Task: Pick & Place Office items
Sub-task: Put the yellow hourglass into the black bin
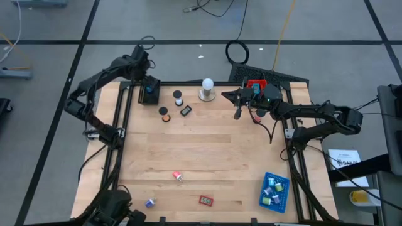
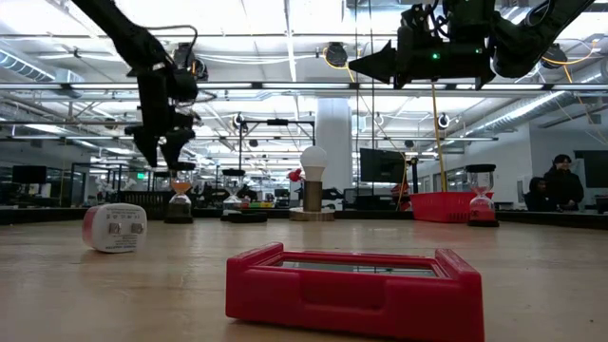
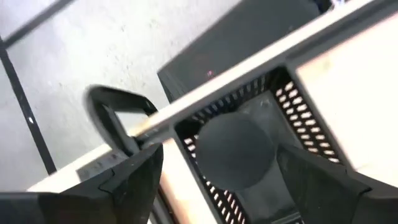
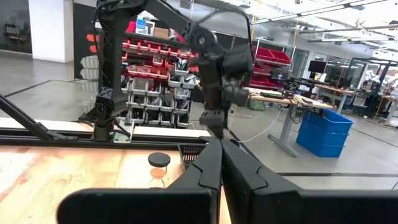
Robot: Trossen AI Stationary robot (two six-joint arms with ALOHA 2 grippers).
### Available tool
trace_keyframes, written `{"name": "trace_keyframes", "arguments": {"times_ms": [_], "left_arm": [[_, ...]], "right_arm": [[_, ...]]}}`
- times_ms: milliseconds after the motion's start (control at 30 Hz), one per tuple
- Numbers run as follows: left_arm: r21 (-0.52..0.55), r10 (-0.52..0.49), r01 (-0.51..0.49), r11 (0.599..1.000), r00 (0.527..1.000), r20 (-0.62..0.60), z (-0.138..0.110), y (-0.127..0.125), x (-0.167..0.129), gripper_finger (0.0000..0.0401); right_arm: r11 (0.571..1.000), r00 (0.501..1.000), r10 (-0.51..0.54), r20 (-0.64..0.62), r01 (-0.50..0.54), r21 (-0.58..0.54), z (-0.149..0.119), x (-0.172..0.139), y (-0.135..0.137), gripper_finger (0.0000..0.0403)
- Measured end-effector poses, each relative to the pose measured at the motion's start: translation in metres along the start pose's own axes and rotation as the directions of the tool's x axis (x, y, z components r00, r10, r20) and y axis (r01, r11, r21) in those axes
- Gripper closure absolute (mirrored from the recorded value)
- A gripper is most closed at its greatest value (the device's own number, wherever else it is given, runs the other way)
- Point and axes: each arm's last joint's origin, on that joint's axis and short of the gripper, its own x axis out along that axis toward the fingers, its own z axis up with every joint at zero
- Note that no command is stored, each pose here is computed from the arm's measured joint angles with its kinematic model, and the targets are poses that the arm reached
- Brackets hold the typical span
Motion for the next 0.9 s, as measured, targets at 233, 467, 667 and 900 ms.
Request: {"name": "trace_keyframes", "arguments": {"times_ms": [233, 467, 667, 900], "left_arm": [[0.066, -0.133, 0.127, 0.99, 0.987, 0.089, -0.002, -0.014, -0.059, 0.0102], [0.142, -0.278, 0.279, 0.95, 0.96, -0.024, -0.029, -0.072, -0.071, 0.0135], [0.156, -0.314, 0.321, 0.934, 0.947, -0.064, -0.037, -0.106, -0.072, 0.0117], [0.169, -0.325, 0.34, 0.925, 0.939, -0.109, -0.042, -0.128, -0.069, 0.0076]], "right_arm": [[1.0, 1.0, 0.0, 0.0, 0.0, 0.0, 0.0, 0.0, 0.0, 0.0403], [1.0, 1.0, 0.0, 0.0, 0.0, -0.01, 0.0, 0.0, 0.0, 0.0403], [1.0, 1.0, 0.0, 0.0, 0.0, -0.009, 0.0, 0.0, 0.0, 0.0403], [1.0, 1.0, 0.017, 0.003, -0.017, -0.008, 0.0, 0.0, 0.0, 0.0403]]}}
